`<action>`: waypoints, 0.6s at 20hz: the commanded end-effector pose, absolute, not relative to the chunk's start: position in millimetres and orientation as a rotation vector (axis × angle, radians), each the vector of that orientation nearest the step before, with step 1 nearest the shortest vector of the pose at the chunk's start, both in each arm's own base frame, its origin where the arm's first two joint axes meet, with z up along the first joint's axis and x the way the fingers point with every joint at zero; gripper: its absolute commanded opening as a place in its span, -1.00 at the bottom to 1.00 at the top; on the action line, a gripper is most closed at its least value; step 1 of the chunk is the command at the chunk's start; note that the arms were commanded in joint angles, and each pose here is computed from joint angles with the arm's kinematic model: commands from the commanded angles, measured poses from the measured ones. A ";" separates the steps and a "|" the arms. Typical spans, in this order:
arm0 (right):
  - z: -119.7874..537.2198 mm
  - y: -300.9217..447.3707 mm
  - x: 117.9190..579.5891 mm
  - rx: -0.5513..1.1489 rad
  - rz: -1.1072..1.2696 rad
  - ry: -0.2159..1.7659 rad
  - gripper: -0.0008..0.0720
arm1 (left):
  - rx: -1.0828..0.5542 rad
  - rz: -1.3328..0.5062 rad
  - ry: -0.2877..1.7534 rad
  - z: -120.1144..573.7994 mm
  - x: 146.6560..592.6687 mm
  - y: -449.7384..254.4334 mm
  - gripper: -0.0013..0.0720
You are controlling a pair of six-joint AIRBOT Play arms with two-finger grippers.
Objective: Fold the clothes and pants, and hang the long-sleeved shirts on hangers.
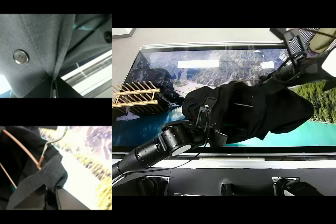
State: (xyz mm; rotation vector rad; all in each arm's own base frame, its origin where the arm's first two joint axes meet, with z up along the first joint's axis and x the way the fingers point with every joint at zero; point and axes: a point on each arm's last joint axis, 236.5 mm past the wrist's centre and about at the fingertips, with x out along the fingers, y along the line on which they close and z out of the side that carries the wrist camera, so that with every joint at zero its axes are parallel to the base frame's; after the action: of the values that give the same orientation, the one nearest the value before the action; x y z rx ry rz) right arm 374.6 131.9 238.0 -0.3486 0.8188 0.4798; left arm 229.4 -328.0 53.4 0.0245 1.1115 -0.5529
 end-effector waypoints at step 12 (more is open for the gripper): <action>260.0 151.2 380.2 -0.525 0.622 0.651 -0.90 | 0.162 -0.470 0.642 209.7 354.2 -201.8 0.72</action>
State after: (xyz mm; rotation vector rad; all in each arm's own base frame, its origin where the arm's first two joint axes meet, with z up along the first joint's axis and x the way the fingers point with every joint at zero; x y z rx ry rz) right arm 382.0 136.9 254.0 -0.4405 0.7180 0.5260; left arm 333.1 -236.2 181.6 0.0166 0.7586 -0.4776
